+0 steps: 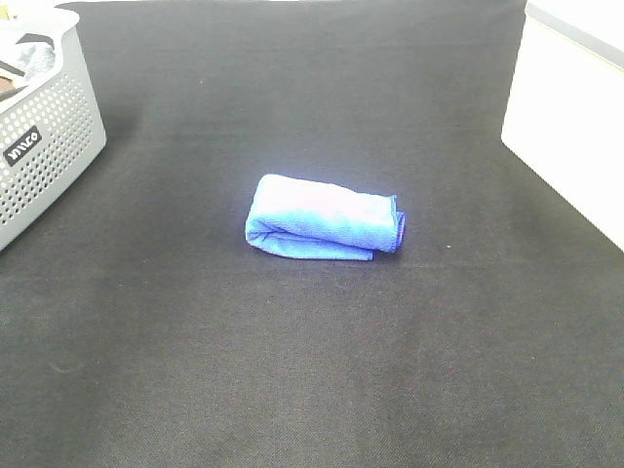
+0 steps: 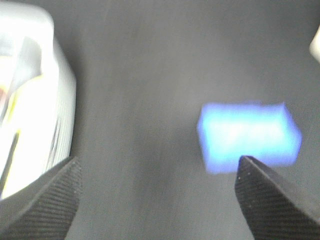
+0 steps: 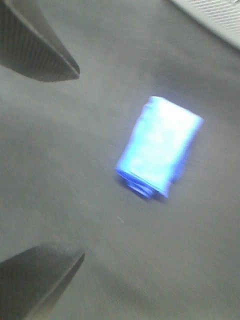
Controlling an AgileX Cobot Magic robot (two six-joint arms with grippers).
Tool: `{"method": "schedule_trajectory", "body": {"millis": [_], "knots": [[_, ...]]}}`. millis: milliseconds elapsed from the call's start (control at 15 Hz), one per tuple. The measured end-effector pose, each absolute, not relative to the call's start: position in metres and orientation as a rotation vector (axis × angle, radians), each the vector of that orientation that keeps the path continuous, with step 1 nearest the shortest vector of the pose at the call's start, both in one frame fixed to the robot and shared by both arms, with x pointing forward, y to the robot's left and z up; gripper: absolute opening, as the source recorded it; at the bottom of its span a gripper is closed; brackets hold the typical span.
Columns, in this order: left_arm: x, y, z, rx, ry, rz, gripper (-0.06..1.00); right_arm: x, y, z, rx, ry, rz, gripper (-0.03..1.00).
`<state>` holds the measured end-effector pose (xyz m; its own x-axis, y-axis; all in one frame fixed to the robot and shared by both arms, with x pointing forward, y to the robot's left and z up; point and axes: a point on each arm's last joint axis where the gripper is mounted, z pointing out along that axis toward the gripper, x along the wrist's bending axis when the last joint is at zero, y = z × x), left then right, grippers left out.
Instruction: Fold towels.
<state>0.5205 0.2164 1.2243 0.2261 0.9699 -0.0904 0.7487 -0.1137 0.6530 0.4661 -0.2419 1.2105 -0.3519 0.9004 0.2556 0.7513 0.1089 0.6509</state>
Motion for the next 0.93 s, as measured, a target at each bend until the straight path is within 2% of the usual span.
{"method": "schedule_trajectory", "body": {"millis": [133, 267, 600, 733, 933], "knots": [[0.469, 0.232, 1.207, 1.956, 1.608, 0.47, 0.79, 0.429, -0.246, 1.21, 1.623, 2.154, 1.09, 0.82], [0.422, 0.246, 1.181, 1.99, 1.637, 0.442, 0.79, 0.393, -0.251, 1.191, 1.634, 2.162, 1.067, 0.82], [0.303, 0.281, 1.114, 1.941, 1.595, 0.491, 0.8, 0.303, -0.266, 1.113, 1.627, 2.153, 0.969, 0.82], [0.27, 0.291, 1.088, 1.877, 1.53, 0.551, 0.8, 0.281, -0.272, 1.084, 1.594, 2.107, 0.96, 0.82], [0.253, 0.296, 1.067, 1.825, 1.446, 0.623, 0.8, 0.266, -0.276, 1.063, 1.558, 2.061, 0.96, 0.82]]}}
